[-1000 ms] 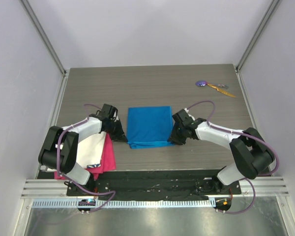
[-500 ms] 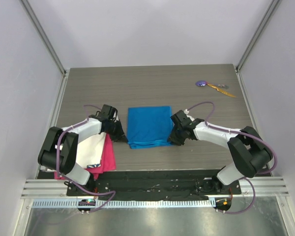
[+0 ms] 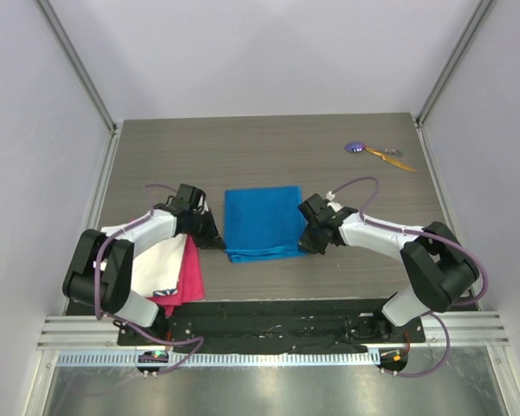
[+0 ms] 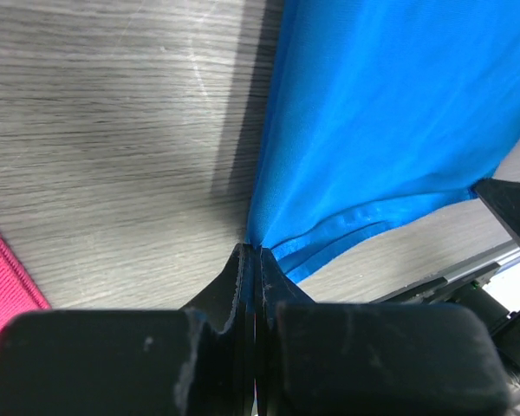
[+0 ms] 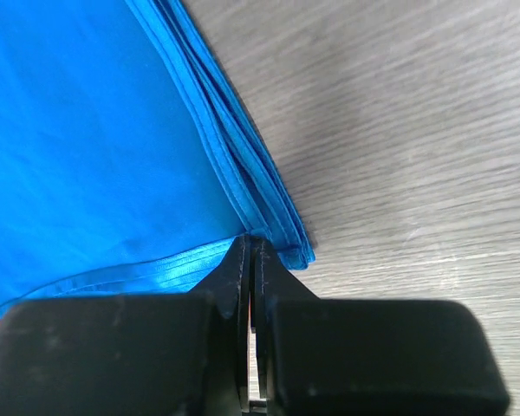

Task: Fold the napkin into a case and place the utensils inside
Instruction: Smooth out the square-folded napkin at the center of the board.

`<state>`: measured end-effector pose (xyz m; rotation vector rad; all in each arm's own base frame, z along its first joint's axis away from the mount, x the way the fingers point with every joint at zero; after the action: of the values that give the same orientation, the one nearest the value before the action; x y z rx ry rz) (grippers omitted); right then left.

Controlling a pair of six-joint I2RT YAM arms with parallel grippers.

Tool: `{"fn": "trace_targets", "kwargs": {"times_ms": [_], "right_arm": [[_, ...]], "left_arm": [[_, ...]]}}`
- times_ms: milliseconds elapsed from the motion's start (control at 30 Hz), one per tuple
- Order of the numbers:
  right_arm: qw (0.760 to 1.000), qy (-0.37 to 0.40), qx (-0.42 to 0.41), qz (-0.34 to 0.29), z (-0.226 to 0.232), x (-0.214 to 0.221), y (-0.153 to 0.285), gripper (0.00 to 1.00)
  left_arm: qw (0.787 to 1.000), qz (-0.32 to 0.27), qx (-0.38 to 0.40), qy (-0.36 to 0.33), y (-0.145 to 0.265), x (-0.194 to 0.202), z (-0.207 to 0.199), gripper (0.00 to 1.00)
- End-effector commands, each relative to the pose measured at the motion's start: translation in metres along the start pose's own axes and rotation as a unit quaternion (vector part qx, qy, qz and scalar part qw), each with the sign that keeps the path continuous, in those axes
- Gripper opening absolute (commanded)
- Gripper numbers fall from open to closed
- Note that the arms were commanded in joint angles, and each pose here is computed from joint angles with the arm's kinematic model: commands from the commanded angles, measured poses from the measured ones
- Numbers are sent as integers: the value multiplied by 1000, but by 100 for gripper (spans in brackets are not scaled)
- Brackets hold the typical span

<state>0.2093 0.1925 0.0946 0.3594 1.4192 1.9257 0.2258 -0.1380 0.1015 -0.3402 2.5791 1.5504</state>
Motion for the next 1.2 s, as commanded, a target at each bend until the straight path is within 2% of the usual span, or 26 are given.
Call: {"fn": "trace_targets", "kwargs": {"times_ms": [0, 200, 400, 433, 467, 567, 733, 1167], "right_arm": [[998, 23, -28, -45, 17, -14, 22, 1], [995, 58, -43, -69, 26, -23, 36, 1], [997, 63, -49, -24, 21, -11, 29, 2], [997, 53, -57, -21, 22, -9, 28, 6], [997, 49, -60, -21, 22, -8, 27, 16], [998, 46, -46, -14, 18, -3, 22, 30], [998, 50, -33, -4, 12, 5, 15, 37], [999, 48, -19, -3, 4, 11, 6, 33]], "left_arm": [[999, -33, 17, -23, 20, -14, -13, 0], [998, -36, 36, -35, 32, -22, -26, 0], [999, -28, 35, -29, 29, -20, -23, 0], [998, -30, 37, -30, 28, -19, -23, 0], [999, -29, 37, -28, 27, -18, -22, 0], [999, -25, 34, -19, 23, -11, -18, 0], [999, -28, 37, -6, 20, -2, -13, 0], [999, -23, 41, -3, 17, 6, -9, 0]]}}
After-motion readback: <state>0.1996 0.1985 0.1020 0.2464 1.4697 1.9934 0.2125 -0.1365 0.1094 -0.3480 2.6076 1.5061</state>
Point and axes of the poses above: each gripper's point midway between its finger pads, its own y axis back along the fingers, its own z axis along the line the jaws close on, x = y × z, the point moved 8 cm from there along y, back along the fingers, and after that the axes turned 12 degrees about -y, right-handed, at the moved point
